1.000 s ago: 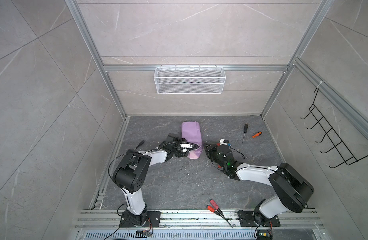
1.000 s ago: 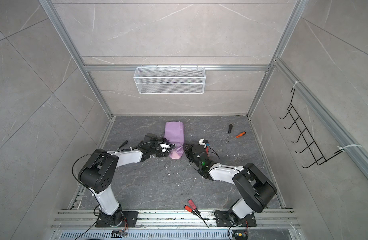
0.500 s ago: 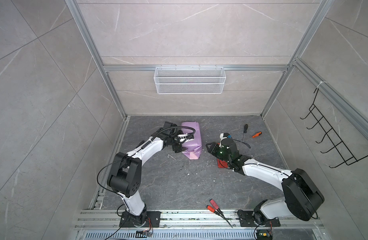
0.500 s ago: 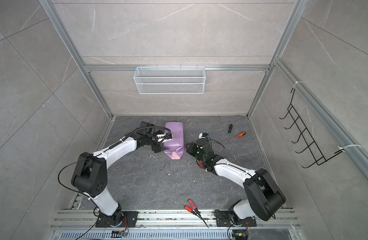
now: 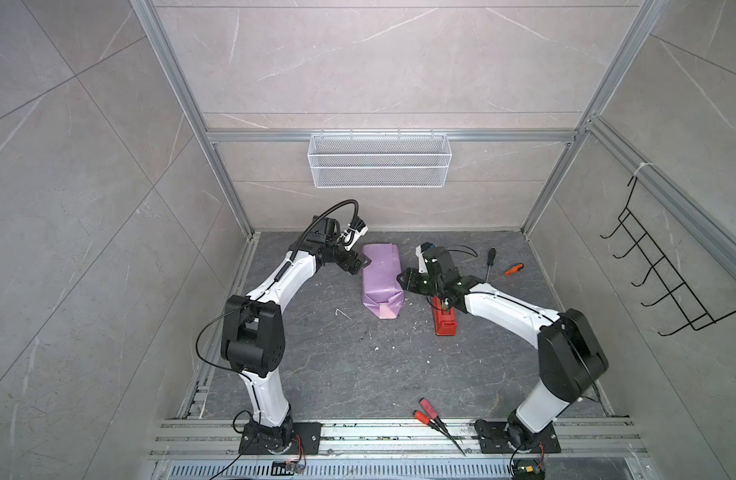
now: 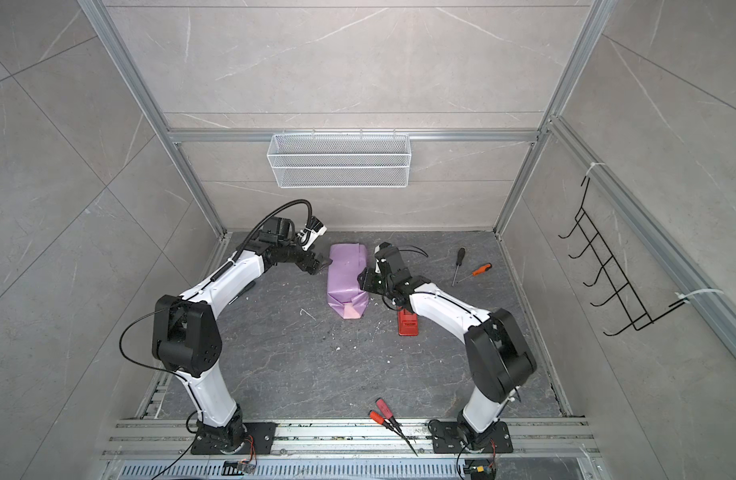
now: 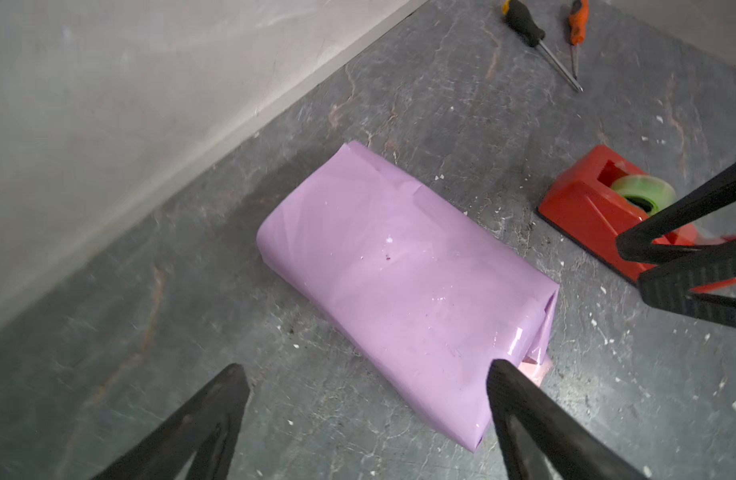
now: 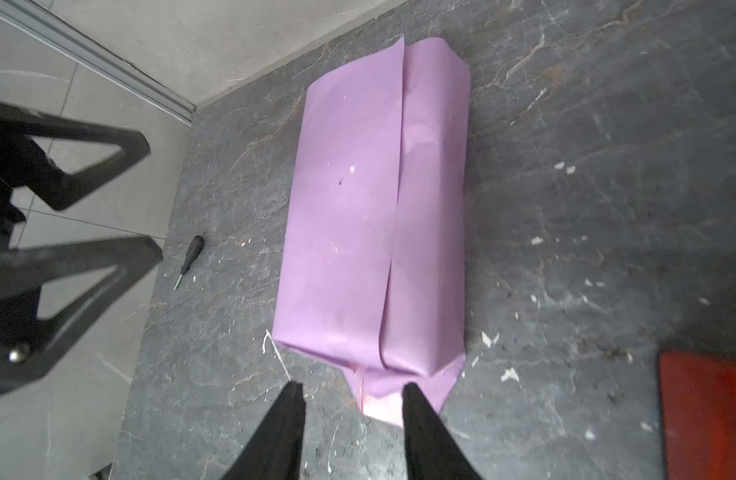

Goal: Wrap the gift box in paper

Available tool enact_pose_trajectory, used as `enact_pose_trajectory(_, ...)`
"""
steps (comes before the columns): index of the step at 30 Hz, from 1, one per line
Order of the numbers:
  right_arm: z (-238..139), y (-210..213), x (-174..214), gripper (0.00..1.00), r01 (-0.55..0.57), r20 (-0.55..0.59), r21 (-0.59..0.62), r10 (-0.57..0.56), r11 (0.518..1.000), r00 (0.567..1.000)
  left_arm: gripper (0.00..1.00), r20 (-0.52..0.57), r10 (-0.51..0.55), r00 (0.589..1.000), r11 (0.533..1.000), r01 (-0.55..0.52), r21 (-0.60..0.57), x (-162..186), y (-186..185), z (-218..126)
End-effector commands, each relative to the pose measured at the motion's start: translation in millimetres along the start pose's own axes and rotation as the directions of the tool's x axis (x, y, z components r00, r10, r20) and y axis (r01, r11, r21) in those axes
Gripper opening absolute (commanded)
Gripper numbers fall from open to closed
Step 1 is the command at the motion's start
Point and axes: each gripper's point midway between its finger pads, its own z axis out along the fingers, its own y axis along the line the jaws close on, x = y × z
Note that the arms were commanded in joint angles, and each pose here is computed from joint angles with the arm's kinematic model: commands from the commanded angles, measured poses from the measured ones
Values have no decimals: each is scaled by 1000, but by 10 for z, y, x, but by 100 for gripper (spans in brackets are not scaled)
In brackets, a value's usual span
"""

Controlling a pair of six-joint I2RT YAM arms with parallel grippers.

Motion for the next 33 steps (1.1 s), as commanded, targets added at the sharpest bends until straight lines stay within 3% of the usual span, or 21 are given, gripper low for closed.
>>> enact_pose_trajectory(1, 266, -272, -15, 41, -31, -91, 88, 39, 996, 995, 95, -32, -236, 971, 970, 237, 62, 166, -55, 194)
enact_pose_trajectory(10, 677, -602, -118, 38, -60, -165, 211, 97, 976, 982, 78, -92, -435, 896, 886, 444, 134, 407, -125, 508)
enact_pose_trajectory(13, 717, -546, -50, 37, -66, -196, 172, 100, 983, 975, 73, -115, -495, 861, 849, 508, 148, 489, -179, 526)
enact_pose_trajectory(17, 653, -378, 153, 36, -89, -237, 118, 115, 989, 965, 59, -133, -566, 813, 795, 582, 171, 639, -353, 404)
enact_pose_trajectory(20, 535, -291, 304, 36, -87, -255, 106, 112, 991, 961, 55, -199, -610, 767, 757, 639, 140, 865, -481, 352)
enact_pose_trajectory(23, 417, -247, 440, 36, -112, -266, 94, 134, 989, 955, 52, -184, -627, 757, 747, 651, 132, 944, -582, 216)
enact_pose_trajectory(25, 300, -190, 442, 36, -114, -256, 76, 129, 991, 958, 52, -184, -626, 758, 748, 650, 132, 955, -635, 102)
enact_pose_trajectory(27, 137, -177, 399, 38, -93, -236, 78, 109, 993, 966, 54, -174, -596, 784, 779, 617, 110, 968, -638, -7)
enact_pose_trajectory(33, -497, -97, 420, 43, -9, -157, 24, 12, 1000, 988, 67, -63, -345, 936, 935, 349, 66, 674, -595, -450)
